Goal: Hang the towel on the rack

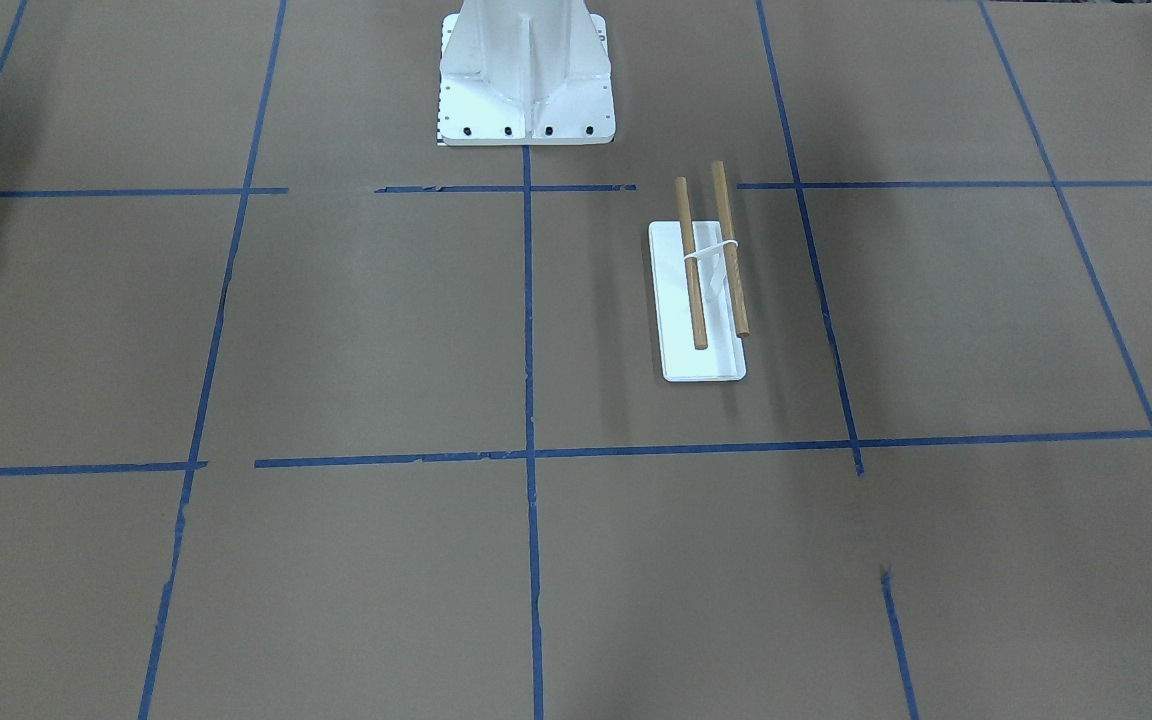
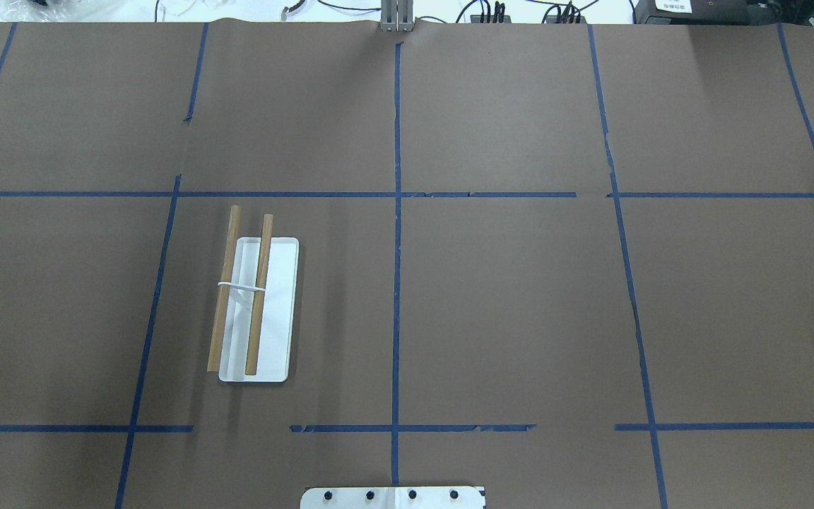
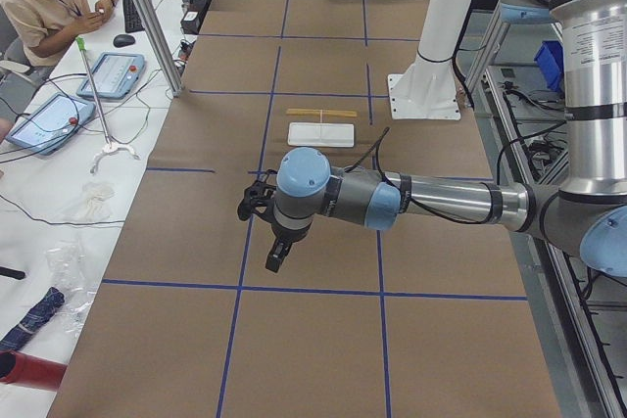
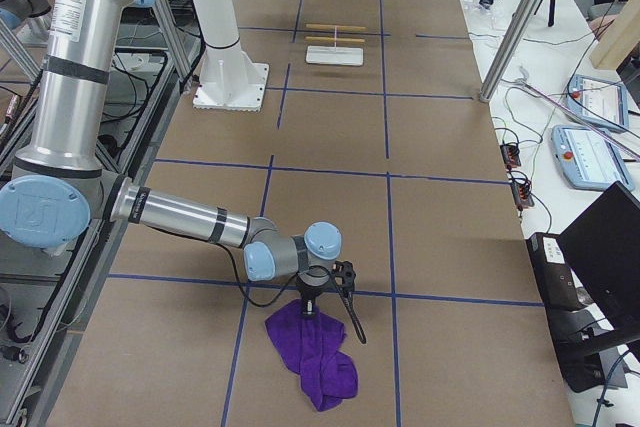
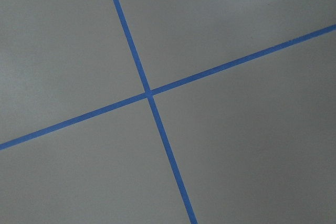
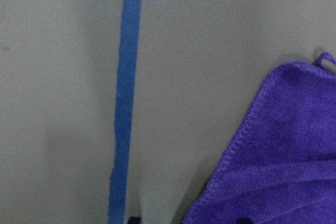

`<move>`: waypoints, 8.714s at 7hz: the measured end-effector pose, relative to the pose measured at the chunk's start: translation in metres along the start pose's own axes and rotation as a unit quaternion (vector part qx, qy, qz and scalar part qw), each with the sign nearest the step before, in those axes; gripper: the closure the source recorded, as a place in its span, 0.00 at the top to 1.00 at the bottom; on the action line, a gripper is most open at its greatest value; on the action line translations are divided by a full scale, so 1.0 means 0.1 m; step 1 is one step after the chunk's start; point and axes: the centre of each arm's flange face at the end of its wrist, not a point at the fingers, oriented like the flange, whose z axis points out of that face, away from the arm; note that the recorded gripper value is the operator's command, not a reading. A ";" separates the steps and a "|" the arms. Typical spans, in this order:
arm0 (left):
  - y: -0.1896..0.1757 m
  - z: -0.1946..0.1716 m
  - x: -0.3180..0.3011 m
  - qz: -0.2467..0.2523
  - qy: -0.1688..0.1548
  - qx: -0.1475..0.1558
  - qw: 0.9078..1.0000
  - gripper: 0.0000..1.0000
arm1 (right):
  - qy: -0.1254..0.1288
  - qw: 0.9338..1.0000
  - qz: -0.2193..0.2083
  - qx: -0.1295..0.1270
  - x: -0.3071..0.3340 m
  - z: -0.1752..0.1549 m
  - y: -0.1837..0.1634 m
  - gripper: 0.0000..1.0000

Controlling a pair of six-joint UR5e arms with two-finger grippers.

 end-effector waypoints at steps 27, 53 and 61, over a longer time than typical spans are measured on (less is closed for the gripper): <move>-2.50 0.20 5.51 -0.450 0.334 -0.139 0.817 0.98 | -0.366 0.926 0.027 0.089 -7.13 -4.47 -0.25 0.00; -0.92 0.71 2.85 -0.346 0.268 -0.053 0.897 1.00 | -0.228 0.953 0.135 0.145 -4.35 -3.35 -0.58 1.00; -0.30 0.81 0.85 -0.097 0.070 0.127 0.985 1.00 | -0.059 0.991 -0.024 0.119 -0.64 -2.20 -0.81 1.00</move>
